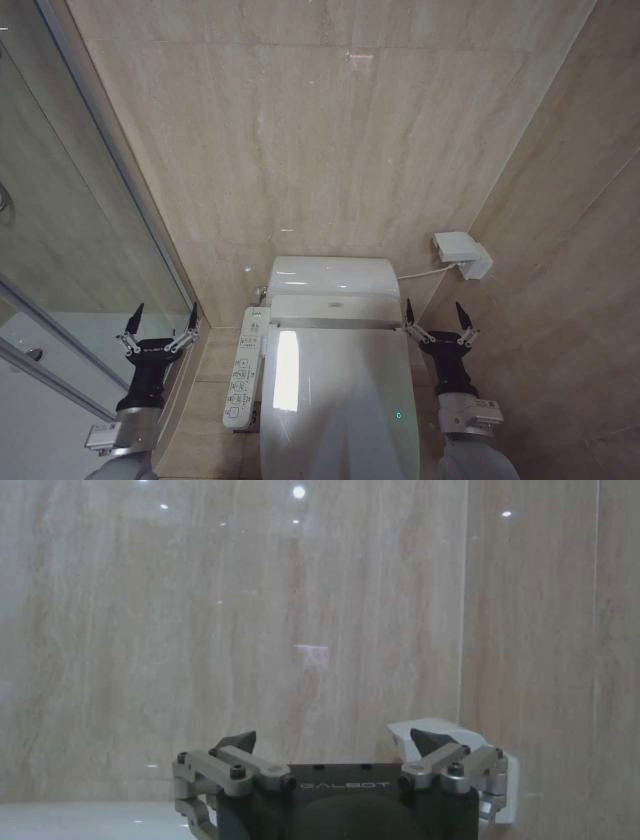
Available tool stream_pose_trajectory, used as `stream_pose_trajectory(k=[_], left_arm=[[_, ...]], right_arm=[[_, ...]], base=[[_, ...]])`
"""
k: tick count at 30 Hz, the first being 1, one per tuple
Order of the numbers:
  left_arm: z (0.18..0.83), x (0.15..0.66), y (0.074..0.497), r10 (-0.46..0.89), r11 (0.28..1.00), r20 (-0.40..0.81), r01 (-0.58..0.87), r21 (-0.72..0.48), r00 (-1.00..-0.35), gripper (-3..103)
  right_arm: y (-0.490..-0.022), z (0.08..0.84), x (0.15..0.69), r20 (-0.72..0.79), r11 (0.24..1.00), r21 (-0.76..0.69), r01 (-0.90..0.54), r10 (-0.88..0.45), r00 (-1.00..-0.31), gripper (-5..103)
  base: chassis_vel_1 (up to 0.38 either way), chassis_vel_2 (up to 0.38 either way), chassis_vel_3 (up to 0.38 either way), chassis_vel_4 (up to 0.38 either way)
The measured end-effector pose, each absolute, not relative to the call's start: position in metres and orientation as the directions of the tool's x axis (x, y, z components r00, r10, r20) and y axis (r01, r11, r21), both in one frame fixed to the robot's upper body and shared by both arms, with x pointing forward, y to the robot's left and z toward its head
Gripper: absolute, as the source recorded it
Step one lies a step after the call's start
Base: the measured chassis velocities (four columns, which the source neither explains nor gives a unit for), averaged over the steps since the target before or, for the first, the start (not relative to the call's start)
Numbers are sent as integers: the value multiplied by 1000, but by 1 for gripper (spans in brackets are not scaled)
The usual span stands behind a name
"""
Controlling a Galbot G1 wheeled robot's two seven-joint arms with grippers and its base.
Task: Open the toilet lid, clean the toilet bowl with a toilet brush, close the toilet lid, and flush.
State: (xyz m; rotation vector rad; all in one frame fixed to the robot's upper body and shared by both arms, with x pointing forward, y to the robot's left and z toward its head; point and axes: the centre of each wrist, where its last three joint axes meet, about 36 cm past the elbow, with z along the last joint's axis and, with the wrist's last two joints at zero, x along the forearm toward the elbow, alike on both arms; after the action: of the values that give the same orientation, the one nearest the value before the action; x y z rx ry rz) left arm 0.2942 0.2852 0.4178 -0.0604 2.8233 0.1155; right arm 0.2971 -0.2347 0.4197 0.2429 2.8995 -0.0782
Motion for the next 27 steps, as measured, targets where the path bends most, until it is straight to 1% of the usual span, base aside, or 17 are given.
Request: stream_pose_trajectory(k=[9, 13, 18, 27], left_arm=[[423, 286, 283, -57, 995, -289, -78, 63, -956, 100], [430, 285, 283, -37, 996, -281, -58, 64, -959, 100], [433, 287, 283, -2, 998, -308, -20, 55, -951, 100], [428, 286, 280, -17, 998, -302, -33, 48, -953, 100]], right_arm=[[-235, 420, 297, -232, 985, -34, 170, 158, -960, 100], [-235, 420, 297, -232, 985, -34, 170, 158, -960, 100], [-235, 420, 297, -232, 985, -34, 170, 158, -960, 100], [-235, 420, 297, -232, 985, -34, 170, 158, -960, 100]], base=[[0, 0, 0, 0], [0, 0, 0, 0], [0, 0, 0, 0], [0, 0, 0, 0]])
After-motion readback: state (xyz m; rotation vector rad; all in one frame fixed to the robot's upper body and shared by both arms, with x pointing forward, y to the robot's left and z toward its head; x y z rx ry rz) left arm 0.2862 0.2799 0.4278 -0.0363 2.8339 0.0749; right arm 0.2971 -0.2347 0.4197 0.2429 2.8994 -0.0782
